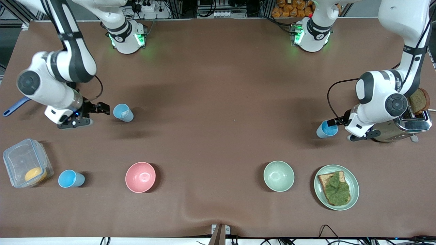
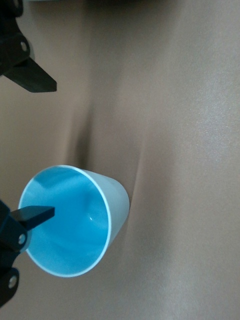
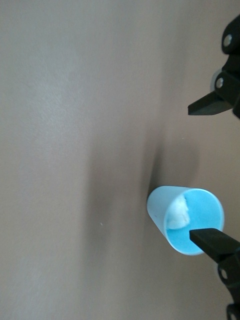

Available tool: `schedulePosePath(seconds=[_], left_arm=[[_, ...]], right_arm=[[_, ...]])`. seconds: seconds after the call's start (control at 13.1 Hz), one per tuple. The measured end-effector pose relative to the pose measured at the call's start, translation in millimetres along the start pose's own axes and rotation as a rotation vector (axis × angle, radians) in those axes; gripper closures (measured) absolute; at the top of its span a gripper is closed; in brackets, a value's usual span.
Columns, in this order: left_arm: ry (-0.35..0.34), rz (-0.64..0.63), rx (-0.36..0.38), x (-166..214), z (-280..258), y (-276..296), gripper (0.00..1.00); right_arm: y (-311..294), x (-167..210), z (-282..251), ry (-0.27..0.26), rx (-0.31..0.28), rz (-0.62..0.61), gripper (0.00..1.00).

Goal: Stack blue cups with both arms
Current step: 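Close both grippers on the blue cups and lift them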

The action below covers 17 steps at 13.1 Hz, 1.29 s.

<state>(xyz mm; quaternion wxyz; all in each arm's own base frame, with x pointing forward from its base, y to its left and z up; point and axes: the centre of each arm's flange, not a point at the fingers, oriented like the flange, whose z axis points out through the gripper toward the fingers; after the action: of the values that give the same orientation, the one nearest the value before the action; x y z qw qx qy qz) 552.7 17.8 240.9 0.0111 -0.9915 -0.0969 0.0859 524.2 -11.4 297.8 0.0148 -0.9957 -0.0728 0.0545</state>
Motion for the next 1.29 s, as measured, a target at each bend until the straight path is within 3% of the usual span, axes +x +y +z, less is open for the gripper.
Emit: schedulePosePath(seconds=[0.38,0.61,0.69,0.76,0.84,0.99,1.22,1.29], left_arm=[[-0.003,-0.001,-0.005,0,2,2,0.04],[-0.013,-0.007,-0.015,1,8,5,0.39],[-0.015,-0.015,-0.023,2,9,5,0.48],[-0.015,-0.024,-0.033,2,9,5,0.60],[-0.013,-0.036,-0.047,3,7,6,0.71],[-0.001,-0.043,-0.058,6,1,6,0.95],[0.010,-0.051,-0.069,15,-34,7,0.97],[0.012,-0.068,-0.083,19,-56,7,0.97]], right_arm=[[-1,-4,40,-0.019,0.006,-0.001,0.00],[-8,-11,51,-0.033,0.008,-0.011,0.00],[-11,-12,53,-0.036,0.008,-0.016,0.07],[-14,-13,54,-0.039,0.008,-0.020,0.07],[-16,-13,55,-0.041,0.008,-0.023,0.14],[-21,-13,56,-0.045,0.007,-0.024,0.39],[-25,-14,58,-0.049,0.007,-0.025,0.54],[-25,-15,59,-0.051,0.007,-0.024,0.67]])
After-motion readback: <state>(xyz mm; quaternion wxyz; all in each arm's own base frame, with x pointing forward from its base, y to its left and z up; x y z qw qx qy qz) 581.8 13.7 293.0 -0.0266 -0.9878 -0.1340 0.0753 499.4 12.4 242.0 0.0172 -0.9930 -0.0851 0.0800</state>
